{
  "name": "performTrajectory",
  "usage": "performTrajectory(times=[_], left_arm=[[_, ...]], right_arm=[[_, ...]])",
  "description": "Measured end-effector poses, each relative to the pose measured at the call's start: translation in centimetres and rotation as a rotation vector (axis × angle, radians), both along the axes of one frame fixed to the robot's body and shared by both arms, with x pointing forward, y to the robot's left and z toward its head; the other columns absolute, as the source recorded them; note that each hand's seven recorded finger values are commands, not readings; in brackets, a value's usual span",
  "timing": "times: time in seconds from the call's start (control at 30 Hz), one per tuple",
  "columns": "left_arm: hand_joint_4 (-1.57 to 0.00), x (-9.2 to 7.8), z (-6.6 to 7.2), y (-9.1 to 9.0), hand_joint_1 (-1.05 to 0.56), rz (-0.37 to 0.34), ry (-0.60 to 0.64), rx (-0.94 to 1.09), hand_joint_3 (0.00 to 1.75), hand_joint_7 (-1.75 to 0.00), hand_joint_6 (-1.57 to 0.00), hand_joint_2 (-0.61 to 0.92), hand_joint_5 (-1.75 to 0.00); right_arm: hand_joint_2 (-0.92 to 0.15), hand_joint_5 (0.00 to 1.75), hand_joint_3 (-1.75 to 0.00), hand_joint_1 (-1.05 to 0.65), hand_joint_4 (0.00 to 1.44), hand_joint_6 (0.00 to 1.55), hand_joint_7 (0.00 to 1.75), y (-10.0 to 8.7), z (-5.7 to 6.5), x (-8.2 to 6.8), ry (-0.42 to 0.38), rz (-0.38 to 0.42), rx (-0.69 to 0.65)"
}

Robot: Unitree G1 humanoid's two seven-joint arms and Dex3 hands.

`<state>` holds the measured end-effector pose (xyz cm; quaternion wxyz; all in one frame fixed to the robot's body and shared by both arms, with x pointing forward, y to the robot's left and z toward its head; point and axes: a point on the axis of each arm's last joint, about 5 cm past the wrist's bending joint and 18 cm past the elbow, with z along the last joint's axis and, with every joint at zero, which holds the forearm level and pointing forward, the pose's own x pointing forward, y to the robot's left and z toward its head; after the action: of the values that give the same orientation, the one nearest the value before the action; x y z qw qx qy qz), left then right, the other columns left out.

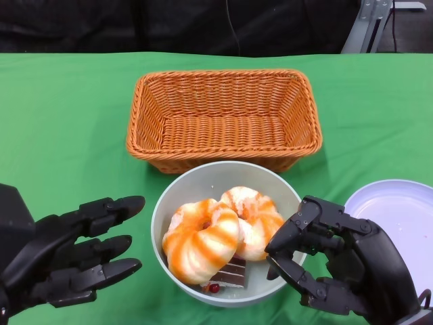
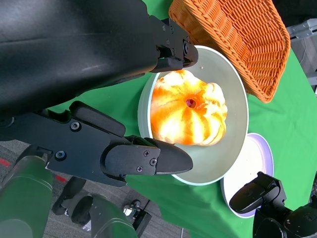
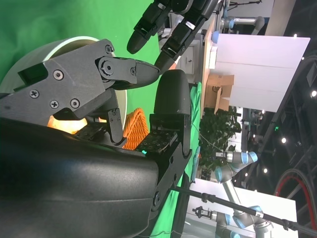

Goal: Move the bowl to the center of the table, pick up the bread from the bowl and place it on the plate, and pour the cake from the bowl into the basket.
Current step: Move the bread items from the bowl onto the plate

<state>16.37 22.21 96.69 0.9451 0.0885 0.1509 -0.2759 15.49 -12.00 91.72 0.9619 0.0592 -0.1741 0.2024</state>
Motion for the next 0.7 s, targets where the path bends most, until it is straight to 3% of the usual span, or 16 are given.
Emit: performTrajectory(times=[0.1, 0.23, 0.63, 0.7], left_arm=[[-0.22, 0.1, -0.1, 0.1, -0.59, 0.015, -0.015, -0.013, 0.26, -0.04, -0.19, 0.92, -0.07], [-0.25, 1.3, -0.3, 0.5, -0.58, 0.151, -0.158, -0.09, 0.22, -0.05, -0.22, 0.92, -0.08], [-0.29, 1.7, -0.7, 0.4, -0.58, 0.178, -0.2, -0.137, 0.21, -0.05, -0.26, 0.92, -0.09], [-0.42, 1.7, -1.1, 0.3, -0.52, 0.216, -0.226, -0.186, 0.13, -0.08, -0.39, 0.92, -0.15]], right_arm=[[-0.71, 1.43, -0.58, -0.26, 0.73, 0.67, 1.23, 0.0, 0.0, 0.0, 0.0, 0.0, 0.0], [-0.7, 1.43, -0.59, -0.26, 0.73, 0.67, 1.23, 0.0, 0.0, 0.0, 0.0, 0.0, -0.001], [-0.71, 1.42, -0.58, -0.25, 0.73, 0.68, 1.21, 0.0, 0.0, 0.0, 0.0, 0.0, -0.001], [-0.71, 1.42, -0.58, -0.25, 0.74, 0.68, 1.21, 0.0, 0.0, 0.0, 0.001, 0.0, -0.001]])
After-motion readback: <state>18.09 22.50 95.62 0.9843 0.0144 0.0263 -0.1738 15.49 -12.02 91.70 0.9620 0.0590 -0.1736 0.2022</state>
